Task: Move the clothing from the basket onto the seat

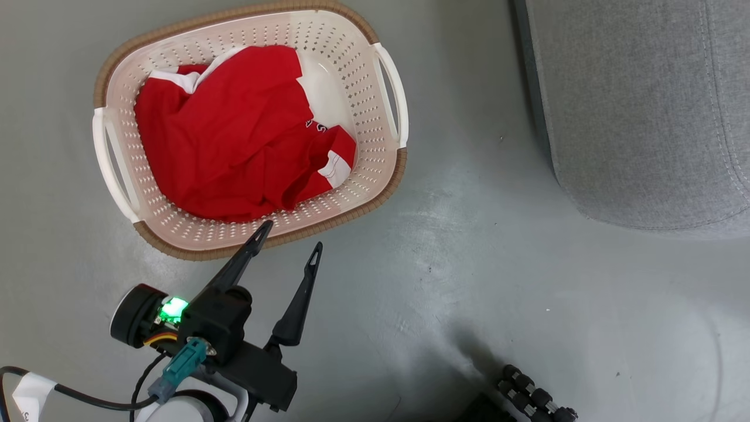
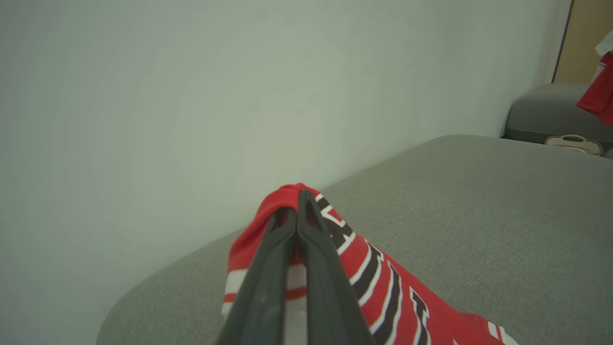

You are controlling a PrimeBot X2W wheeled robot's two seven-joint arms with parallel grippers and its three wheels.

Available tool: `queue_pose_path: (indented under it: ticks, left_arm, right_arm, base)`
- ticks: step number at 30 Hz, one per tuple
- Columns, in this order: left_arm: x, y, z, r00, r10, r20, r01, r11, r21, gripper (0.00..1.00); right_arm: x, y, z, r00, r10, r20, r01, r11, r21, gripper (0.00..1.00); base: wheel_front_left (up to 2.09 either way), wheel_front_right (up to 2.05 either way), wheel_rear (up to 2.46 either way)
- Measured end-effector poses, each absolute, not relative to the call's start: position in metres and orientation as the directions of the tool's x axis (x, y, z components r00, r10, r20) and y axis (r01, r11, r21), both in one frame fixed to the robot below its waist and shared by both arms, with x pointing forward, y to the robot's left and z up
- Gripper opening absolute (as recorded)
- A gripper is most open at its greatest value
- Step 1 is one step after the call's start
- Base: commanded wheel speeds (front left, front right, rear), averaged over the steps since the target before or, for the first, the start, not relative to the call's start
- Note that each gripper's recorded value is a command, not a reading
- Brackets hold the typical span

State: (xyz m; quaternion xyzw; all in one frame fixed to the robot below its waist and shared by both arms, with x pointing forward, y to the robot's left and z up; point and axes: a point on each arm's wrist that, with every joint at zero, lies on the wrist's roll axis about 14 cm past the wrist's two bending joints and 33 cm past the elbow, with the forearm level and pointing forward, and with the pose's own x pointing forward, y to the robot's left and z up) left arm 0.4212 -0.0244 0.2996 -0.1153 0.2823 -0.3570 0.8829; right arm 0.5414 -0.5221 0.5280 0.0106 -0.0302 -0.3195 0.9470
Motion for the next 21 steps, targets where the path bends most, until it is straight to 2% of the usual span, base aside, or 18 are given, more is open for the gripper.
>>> queue_pose_path:
  ticks: [7,9,10,11,12,13,21]
  left_arm:
    - [0.422,-0.025,0.298,0.592,-0.689,-0.418,0.552,0.725,-0.413,1.0]
    - [0.425,-0.025,0.299,0.597,-0.689,-0.411,0.551,0.725,-0.413,1.0]
    - [0.426,-0.026,0.3,0.601,-0.688,-0.407,0.552,0.725,-0.412,1.0]
    - [0.428,-0.026,0.301,0.603,-0.687,-0.404,0.551,0.726,-0.412,1.0]
    - [0.428,-0.026,0.301,0.605,-0.687,-0.403,0.55,0.726,-0.412,1.0]
    - [0.428,-0.027,0.302,0.606,-0.687,-0.402,0.549,0.727,-0.413,1.0]
    - [0.434,-0.031,0.313,0.633,-0.679,-0.372,0.543,0.732,-0.412,1.0]
  right_arm:
    - [0.551,-0.513,0.51,0.809,-0.588,0.011,0.588,0.809,0.009,0.0]
    - [0.553,-0.509,0.502,0.813,-0.583,-0.006,0.583,0.813,0.007,0.35]
    - [0.554,-0.508,0.499,0.815,-0.58,-0.013,0.58,0.815,0.003,0.44]
    - [0.554,-0.507,0.498,0.816,-0.578,-0.018,0.578,0.816,-0.002,0.77]
    - [0.554,-0.507,0.497,0.817,-0.577,-0.021,0.577,0.817,-0.008,0.77]
    - [0.554,-0.506,0.496,0.818,-0.574,-0.025,0.574,0.819,-0.015,1.0]
    - [0.564,-0.479,0.484,0.864,-0.499,-0.066,0.494,0.866,-0.077,1.0]
  base:
    - [0.0,0.0,0.0]
    - [0.0,0.0,0.0]
    - [0.0,0.0,0.0]
    - [0.0,0.0,0.0]
    - [0.0,0.0,0.0]
    - [0.0,0.0,0.0]
    - [0.0,0.0,0.0]
